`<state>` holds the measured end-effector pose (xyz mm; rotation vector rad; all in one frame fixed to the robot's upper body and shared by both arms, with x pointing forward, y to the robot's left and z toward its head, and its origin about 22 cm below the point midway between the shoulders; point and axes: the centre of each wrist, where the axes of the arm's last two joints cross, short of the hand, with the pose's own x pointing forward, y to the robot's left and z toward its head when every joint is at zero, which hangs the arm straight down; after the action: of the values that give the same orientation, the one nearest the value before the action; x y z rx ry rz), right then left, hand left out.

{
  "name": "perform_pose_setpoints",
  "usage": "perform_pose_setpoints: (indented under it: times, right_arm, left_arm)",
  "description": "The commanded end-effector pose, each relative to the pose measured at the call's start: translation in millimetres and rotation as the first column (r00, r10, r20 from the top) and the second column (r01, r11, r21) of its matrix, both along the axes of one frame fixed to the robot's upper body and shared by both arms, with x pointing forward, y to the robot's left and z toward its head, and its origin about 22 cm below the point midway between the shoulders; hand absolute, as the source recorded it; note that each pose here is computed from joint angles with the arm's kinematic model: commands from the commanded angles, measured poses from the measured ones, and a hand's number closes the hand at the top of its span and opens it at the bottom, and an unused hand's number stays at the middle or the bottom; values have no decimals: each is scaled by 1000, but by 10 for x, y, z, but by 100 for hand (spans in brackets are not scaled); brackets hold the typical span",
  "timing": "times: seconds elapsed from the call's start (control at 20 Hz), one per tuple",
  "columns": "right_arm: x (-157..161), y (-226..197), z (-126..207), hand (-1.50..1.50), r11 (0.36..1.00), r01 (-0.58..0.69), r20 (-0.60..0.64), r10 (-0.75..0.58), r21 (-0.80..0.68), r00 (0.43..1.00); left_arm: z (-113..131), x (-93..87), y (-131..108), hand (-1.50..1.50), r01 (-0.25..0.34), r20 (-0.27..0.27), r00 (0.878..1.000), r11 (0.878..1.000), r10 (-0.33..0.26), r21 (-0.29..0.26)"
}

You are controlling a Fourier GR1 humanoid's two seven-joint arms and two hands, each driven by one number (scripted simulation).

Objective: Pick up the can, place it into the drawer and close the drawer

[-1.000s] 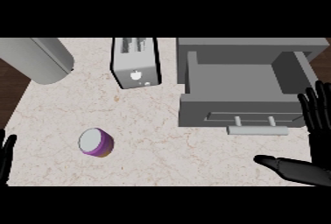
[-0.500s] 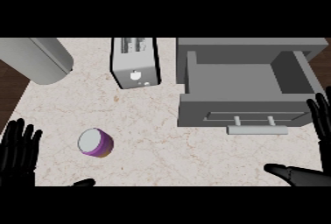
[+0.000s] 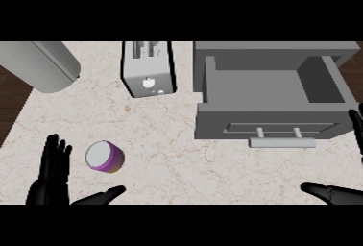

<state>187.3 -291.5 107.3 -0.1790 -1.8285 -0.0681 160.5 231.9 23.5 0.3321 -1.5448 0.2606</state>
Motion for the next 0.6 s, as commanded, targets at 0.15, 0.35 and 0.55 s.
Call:
perform_pose_setpoints:
  times: [0.15,0.35,0.55]
  right_arm:
    - [-235,63,-6,-150,1000,13,9,-13,-10,1000]
    - [-71,-96,26,-150,1000,8,-9,-8,-4,1000]
    - [-210,-32,162,-150,1000,4,9,-4,9,1000]
  left_arm:
    - [-525,-99,-153,-150,-30,-29,999,999,31,34]
    - [-557,103,-70,-150,-74,-44,996,997,73,-3]
    - [-849,214,139,-150,-91,-54,994,996,90,-9]
